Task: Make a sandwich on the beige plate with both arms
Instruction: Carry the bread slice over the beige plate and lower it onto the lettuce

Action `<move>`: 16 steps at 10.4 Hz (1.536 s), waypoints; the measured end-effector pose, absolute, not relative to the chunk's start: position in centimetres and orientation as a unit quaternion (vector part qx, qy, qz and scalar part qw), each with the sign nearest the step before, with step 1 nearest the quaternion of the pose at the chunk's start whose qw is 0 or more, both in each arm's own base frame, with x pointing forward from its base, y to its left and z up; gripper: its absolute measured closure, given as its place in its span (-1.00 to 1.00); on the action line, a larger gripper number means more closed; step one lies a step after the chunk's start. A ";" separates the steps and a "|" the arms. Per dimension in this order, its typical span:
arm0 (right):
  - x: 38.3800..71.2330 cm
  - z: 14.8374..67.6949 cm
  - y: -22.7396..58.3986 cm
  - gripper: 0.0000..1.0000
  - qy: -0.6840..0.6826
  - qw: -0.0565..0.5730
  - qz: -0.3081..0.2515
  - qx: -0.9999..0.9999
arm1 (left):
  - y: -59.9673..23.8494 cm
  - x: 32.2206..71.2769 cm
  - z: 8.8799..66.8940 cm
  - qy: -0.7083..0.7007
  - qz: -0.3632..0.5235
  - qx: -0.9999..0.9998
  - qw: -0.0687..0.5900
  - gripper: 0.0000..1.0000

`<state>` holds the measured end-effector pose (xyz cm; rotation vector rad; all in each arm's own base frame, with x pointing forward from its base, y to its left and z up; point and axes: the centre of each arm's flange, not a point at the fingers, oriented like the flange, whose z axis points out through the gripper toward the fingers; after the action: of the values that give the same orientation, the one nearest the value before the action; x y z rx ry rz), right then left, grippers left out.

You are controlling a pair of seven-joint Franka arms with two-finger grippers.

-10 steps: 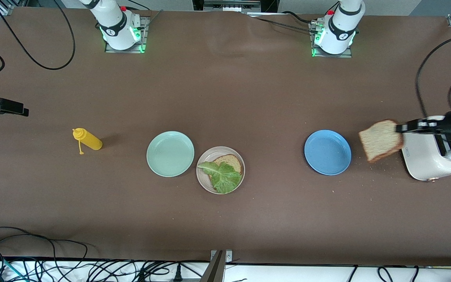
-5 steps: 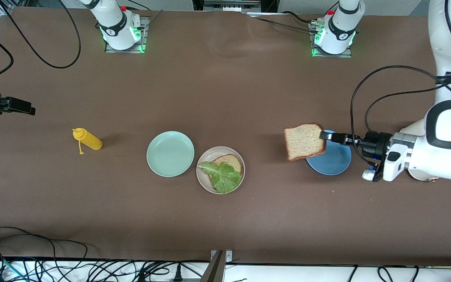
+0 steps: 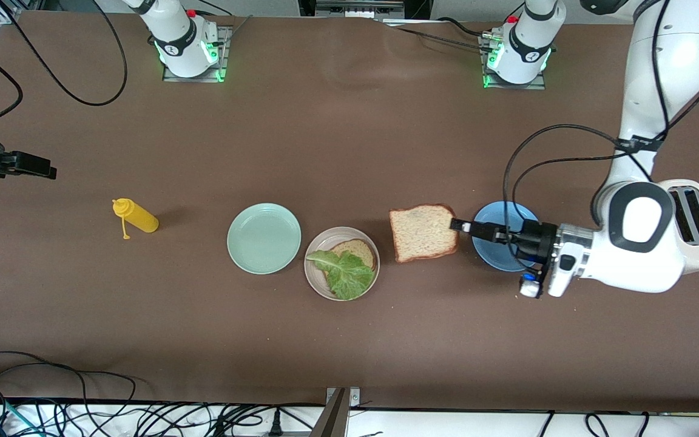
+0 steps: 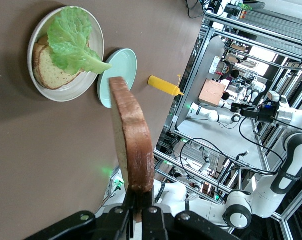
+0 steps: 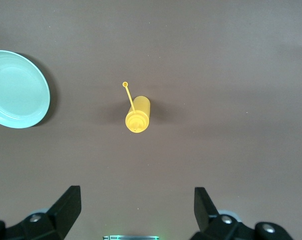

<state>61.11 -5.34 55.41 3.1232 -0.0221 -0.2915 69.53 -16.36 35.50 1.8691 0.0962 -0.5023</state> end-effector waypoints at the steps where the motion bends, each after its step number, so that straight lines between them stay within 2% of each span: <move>1: 61.1 55.4 -5.4 -1.00 -0.007 0.002 -0.093 0.996 | -17.5 69.7 35.0 0.046 -0.210 0.791 0.573 0.84; 9: 61.1 55.4 -5.4 -1.00 -0.007 0.003 -0.092 0.996 | -24.7 69.0 28.6 0.062 -0.172 0.796 0.577 0.84; 16: 61.1 55.4 -5.4 -1.00 -0.008 0.003 -0.092 0.996 | -30.1 66.7 22.6 0.091 -0.082 0.789 0.602 0.84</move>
<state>61.12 -5.37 55.41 3.1231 -0.0242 -0.2896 66.70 -30.10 22.63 1.8265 0.2111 -0.1896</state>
